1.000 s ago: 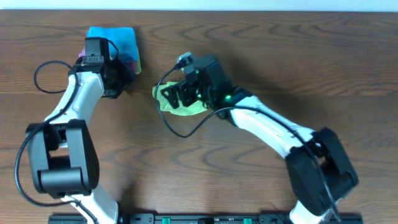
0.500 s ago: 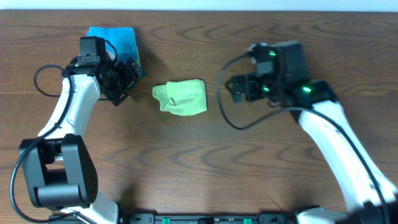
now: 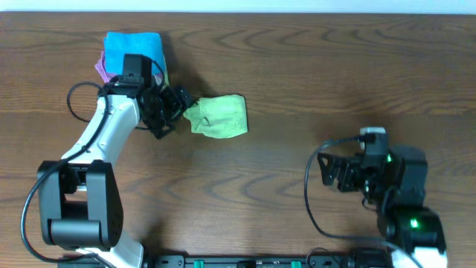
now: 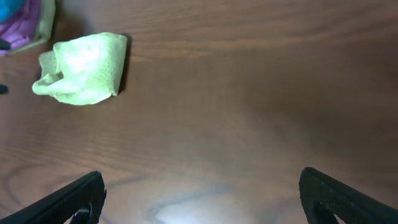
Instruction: Fold the cloth
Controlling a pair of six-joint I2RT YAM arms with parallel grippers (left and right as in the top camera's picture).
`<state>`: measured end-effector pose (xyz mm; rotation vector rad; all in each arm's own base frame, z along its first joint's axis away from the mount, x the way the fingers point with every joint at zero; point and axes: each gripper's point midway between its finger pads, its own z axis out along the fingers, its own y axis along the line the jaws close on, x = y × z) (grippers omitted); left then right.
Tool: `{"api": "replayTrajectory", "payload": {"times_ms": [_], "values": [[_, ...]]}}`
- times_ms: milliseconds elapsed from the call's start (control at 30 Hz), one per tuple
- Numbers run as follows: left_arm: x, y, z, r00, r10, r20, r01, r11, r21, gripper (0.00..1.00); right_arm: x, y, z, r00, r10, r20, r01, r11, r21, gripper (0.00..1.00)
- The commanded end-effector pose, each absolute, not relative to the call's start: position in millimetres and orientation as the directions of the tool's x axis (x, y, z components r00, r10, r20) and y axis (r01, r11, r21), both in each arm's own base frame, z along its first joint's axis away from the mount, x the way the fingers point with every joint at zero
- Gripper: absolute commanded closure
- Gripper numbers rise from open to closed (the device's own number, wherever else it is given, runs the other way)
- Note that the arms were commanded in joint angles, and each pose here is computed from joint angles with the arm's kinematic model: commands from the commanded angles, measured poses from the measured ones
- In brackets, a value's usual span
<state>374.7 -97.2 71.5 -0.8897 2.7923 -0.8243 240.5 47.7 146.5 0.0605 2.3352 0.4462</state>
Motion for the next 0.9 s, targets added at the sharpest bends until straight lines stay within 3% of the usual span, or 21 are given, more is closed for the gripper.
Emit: {"api": "replayTrajectory", "payload": {"times_ms": [0, 600, 867], "values": [[367, -103, 67, -0.816, -0.568, 0.110, -0.528, 0.653, -0.542, 0.06, 236, 48, 151, -0.700, 0.255, -0.667, -0.042, 0.918, 0.395, 0.01], [364, -120, 24, -0.730, -0.670, 0.137, -0.595, 0.524, -0.609, 0.07, 236, 48, 153, -0.696, 0.255, -0.671, -0.044, 0.918, 0.395, 0.01], [366, -136, 13, -0.742, -0.662, 0.106, -0.576, 0.550, -0.605, 0.12, 236, 48, 153, -0.696, 0.255, -0.671, -0.044, 0.918, 0.395, 0.01]]}}
